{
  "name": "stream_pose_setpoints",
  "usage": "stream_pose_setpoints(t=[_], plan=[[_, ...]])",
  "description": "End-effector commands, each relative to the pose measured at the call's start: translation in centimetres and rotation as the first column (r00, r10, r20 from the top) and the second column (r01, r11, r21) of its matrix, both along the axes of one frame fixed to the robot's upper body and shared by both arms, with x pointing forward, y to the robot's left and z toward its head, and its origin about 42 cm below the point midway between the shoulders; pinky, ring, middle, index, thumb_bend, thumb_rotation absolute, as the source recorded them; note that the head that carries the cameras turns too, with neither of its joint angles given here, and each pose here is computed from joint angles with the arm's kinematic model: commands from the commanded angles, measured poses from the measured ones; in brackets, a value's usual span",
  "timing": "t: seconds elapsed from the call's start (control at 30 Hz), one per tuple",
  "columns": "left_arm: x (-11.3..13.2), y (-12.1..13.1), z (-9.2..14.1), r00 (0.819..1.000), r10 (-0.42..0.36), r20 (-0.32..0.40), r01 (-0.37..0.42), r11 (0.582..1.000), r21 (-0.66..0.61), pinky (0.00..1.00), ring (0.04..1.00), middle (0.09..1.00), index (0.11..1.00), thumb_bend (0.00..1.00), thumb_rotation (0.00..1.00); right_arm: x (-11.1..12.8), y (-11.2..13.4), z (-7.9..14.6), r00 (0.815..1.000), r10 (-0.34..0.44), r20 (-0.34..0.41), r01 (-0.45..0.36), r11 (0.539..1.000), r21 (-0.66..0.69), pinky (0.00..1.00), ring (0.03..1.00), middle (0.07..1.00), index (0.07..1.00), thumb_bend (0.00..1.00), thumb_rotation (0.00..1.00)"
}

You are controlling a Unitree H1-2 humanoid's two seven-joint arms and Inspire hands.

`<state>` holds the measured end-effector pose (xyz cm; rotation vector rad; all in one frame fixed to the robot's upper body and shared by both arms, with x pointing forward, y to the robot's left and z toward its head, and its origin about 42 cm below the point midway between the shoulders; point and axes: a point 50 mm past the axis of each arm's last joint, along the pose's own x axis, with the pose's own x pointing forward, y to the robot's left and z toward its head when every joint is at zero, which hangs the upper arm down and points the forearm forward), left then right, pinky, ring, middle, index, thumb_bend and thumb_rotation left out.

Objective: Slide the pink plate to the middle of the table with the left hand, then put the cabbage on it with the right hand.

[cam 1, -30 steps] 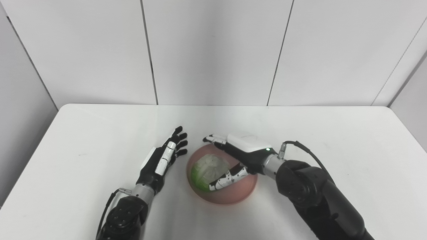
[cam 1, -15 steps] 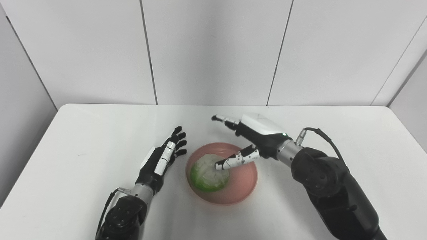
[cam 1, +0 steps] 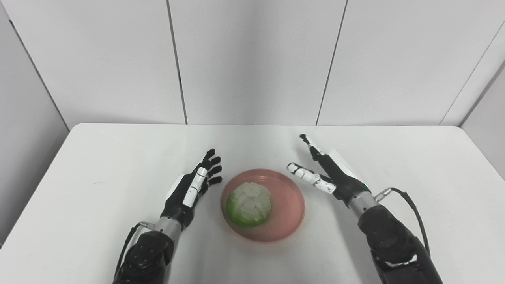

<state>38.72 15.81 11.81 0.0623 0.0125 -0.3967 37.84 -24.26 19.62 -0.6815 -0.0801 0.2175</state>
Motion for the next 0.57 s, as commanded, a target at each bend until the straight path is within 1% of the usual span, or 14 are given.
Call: stream_pose_setpoints(t=[0.0,0.13,0.17,0.37,0.4,0.53], plan=[[-1.0,-0.2,-2.7,0.994,-0.013,-0.112,0.017,0.999,0.035,0.89,0.93,0.953,0.961,0.72,1.0,0.3,-0.2,0.6,0.999,0.001,0.043,-0.003,0.998,0.058,0.93,0.994,1.0,1.0,0.81,1.0],[-1.1,-0.1,-2.6,0.993,-0.003,-0.119,0.009,0.999,0.048,0.9,0.937,0.957,0.963,0.75,1.0,0.3,-0.2,-1.1,1.0,-0.01,0.012,0.007,0.988,0.156,0.95,0.982,0.996,1.0,0.77,1.0],[-1.2,-0.1,-2.6,0.993,-0.002,-0.119,0.008,0.999,0.052,0.91,0.942,0.961,0.968,0.75,1.0,0.3,-0.2,-1.3,1.0,-0.012,0.009,0.01,0.985,0.169,0.95,0.98,0.993,1.0,0.78,1.0],[-0.9,0.1,-2.9,0.994,-0.001,-0.105,0.007,0.998,0.058,0.91,0.948,0.966,0.975,0.77,1.0,0.8,-0.2,-3.2,0.998,-0.056,0.015,0.049,0.958,0.281,0.92,0.946,0.968,0.986,0.8,1.0],[-0.9,0.2,-2.9,0.995,0.0,-0.103,0.006,0.998,0.06,0.91,0.947,0.966,0.974,0.78,1.0,0.8,-0.2,-3.4,0.998,-0.059,0.016,0.052,0.954,0.294,0.91,0.94,0.964,0.984,0.78,1.0],[-0.9,0.2,-2.7,0.995,0.01,-0.102,-0.004,0.998,0.065,0.92,0.948,0.967,0.972,0.78,1.0,1.0,-0.4,-4.5,0.998,-0.061,-0.021,0.065,0.926,0.372,0.93,0.945,0.968,0.99,0.77,1.0]])
